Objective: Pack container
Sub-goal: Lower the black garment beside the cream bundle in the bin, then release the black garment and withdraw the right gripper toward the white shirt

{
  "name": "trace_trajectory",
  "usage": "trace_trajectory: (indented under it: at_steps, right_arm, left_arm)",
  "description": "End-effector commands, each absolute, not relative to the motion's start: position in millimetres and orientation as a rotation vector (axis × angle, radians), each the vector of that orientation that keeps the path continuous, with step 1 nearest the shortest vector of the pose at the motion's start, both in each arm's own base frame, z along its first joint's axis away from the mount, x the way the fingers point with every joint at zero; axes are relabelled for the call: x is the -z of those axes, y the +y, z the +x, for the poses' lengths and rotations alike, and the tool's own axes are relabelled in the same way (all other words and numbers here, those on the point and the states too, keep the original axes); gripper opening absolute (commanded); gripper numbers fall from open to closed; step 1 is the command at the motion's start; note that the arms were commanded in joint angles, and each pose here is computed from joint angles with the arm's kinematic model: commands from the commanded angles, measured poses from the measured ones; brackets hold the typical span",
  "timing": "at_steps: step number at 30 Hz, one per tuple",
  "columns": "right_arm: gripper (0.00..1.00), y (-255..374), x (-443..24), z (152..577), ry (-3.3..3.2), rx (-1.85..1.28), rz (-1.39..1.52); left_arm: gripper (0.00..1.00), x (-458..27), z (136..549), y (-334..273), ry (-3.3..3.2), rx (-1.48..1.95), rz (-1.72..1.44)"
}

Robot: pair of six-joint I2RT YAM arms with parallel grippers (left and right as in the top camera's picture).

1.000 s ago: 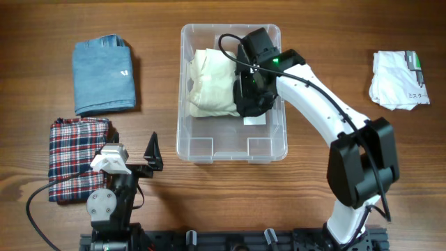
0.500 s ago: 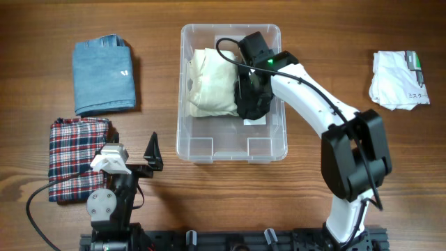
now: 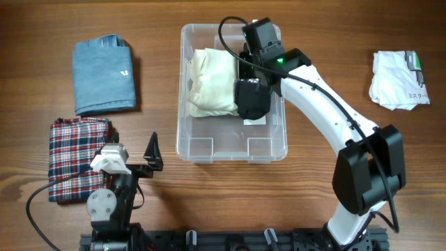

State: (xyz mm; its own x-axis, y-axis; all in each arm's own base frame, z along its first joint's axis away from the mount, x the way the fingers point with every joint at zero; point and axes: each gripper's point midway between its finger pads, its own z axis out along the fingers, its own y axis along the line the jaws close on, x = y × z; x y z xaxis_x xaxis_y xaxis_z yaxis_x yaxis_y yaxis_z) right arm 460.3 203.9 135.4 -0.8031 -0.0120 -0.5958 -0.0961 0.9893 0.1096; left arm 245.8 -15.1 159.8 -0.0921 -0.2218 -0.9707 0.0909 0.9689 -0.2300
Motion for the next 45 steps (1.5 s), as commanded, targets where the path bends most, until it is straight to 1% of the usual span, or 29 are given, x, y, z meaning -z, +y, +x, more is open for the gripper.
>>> trace_trajectory:
  at_steps: [1,5,13,16,17,21,26,27,28,30,32,34,36,38,39,42,43,45]
  right_arm:
    - [0.19,207,-116,472,2.494,-0.142,-0.057]
    - [0.19,206,-91,482,2.502,-0.098,-0.048]
    - [0.20,204,-40,479,2.589,-0.048,-0.060]
    - [0.21,204,-37,478,2.595,-0.043,-0.062]
    - [0.23,203,-40,480,2.585,-0.036,-0.056]
    - [0.24,201,-62,484,2.537,-0.033,-0.039]
    - [0.26,190,-136,485,2.405,-0.037,0.016]
    - [0.29,183,-161,482,2.359,-0.036,0.065]
    - [0.34,180,-176,480,2.332,-0.038,0.086]
    - [0.55,164,-222,473,2.247,-0.044,0.141]
    - [0.70,147,-257,465,2.184,-0.054,0.180]
    - [0.74,119,-285,457,2.139,-0.050,0.236]
    - [0.76,87,-298,451,2.124,-0.014,0.294]
    - [0.83,48,-299,448,2.130,0.051,0.360]
    - [0.89,19,-296,447,2.138,0.096,0.426]
    - [0.91,-47,-283,445,2.155,0.198,0.555]
    - [0.89,-68,-277,444,2.158,0.217,0.606]
    - [0.71,-106,-261,445,2.188,0.208,0.665]
  left_arm:
    - [1.00,-157,246,-14,1.648,0.244,-0.089]
    - [0.99,-157,246,-14,1.648,0.245,-0.089]
    - [1.00,-157,246,-14,1.648,0.244,-0.089]
    - [1.00,-157,246,-14,1.648,0.244,-0.089]
    - [1.00,-157,246,-14,1.647,0.244,-0.089]
    - [1.00,-157,246,-14,1.648,0.244,-0.089]
    - [1.00,-157,246,-14,1.648,0.245,-0.089]
    - [1.00,-157,246,-14,1.648,0.244,-0.089]
    - [1.00,-157,246,-14,1.648,0.244,-0.089]
    - [1.00,-157,246,-14,1.648,0.245,-0.089]
    - [1.00,-157,246,-14,1.647,0.244,-0.089]
    - [1.00,-157,246,-14,1.648,0.244,-0.089]
    - [1.00,-157,246,-14,1.648,0.244,-0.089]
    - [1.00,-157,246,-14,1.648,0.244,-0.089]
    - [1.00,-157,246,-14,1.648,0.244,-0.089]
    - [1.00,-157,246,-14,1.648,0.244,-0.089]
    - [1.00,-157,246,-14,1.648,0.245,-0.089]
    - [1.00,-157,246,-14,1.647,0.244,-0.089]
